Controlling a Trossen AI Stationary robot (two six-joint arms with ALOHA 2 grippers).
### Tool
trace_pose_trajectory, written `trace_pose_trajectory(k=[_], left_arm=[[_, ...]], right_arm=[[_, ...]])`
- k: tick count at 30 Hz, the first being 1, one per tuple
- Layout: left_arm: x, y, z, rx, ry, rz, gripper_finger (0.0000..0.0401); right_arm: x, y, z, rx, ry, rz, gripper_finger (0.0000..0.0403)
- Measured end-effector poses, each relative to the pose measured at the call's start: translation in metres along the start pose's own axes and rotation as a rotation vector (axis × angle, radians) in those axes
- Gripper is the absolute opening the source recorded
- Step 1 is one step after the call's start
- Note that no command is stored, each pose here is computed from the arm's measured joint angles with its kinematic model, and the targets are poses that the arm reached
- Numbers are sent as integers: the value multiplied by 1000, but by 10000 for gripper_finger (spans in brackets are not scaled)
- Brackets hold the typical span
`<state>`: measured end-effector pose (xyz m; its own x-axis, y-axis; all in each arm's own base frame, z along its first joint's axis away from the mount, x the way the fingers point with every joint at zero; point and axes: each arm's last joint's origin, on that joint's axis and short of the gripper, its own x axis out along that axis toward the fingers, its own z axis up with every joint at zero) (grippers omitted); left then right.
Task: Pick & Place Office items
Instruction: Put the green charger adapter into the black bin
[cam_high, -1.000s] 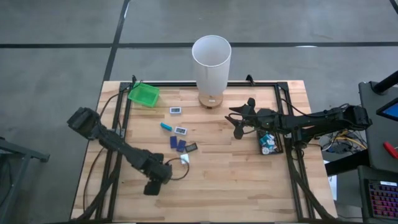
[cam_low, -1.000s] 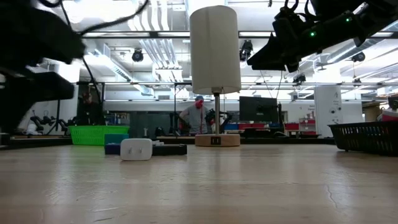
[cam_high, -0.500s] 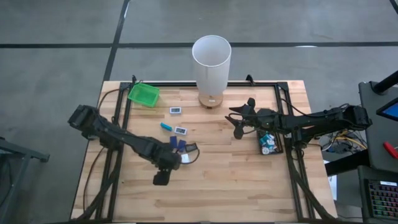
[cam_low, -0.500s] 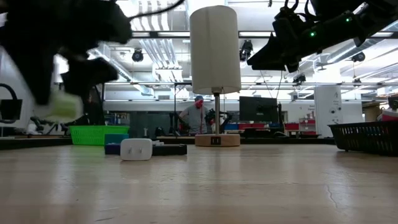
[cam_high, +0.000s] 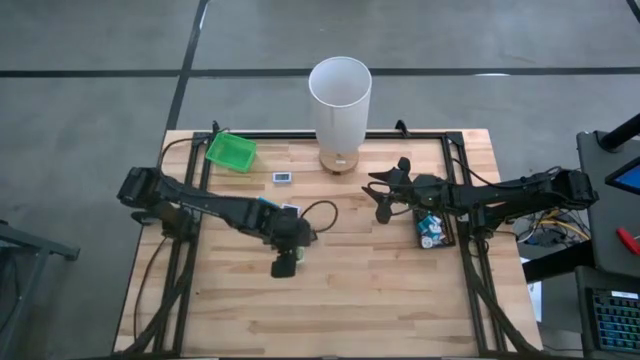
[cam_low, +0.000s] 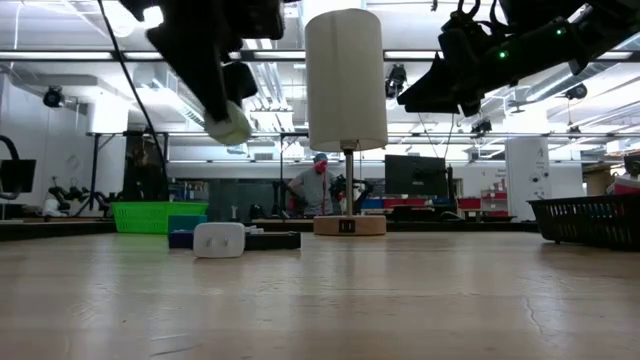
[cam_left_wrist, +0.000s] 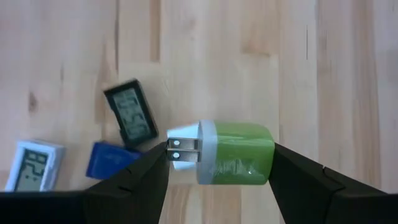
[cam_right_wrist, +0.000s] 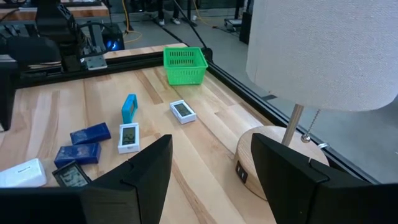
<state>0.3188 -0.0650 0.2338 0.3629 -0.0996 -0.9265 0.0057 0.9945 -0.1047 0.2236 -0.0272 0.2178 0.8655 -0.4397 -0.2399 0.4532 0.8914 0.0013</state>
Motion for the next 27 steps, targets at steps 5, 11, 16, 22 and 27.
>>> trace_pose_trajectory(k=[5,11,16,22,27], left_arm=[[-1,17,5,-70,-22,16,243],[-2,34,12,-139,-70,31,243],[-3,44,17,-165,-118,61,243],[-4,49,20,-201,-155,69,243],[0,56,22,-230,-163,98,243]], right_arm=[[0,0,0,0,0,0,217],[0,0,0,0,0,0,217],[0,0,0,0,0,0,217],[0,0,0,0,0,0,217],[0,0,0,0,0,0,217]])
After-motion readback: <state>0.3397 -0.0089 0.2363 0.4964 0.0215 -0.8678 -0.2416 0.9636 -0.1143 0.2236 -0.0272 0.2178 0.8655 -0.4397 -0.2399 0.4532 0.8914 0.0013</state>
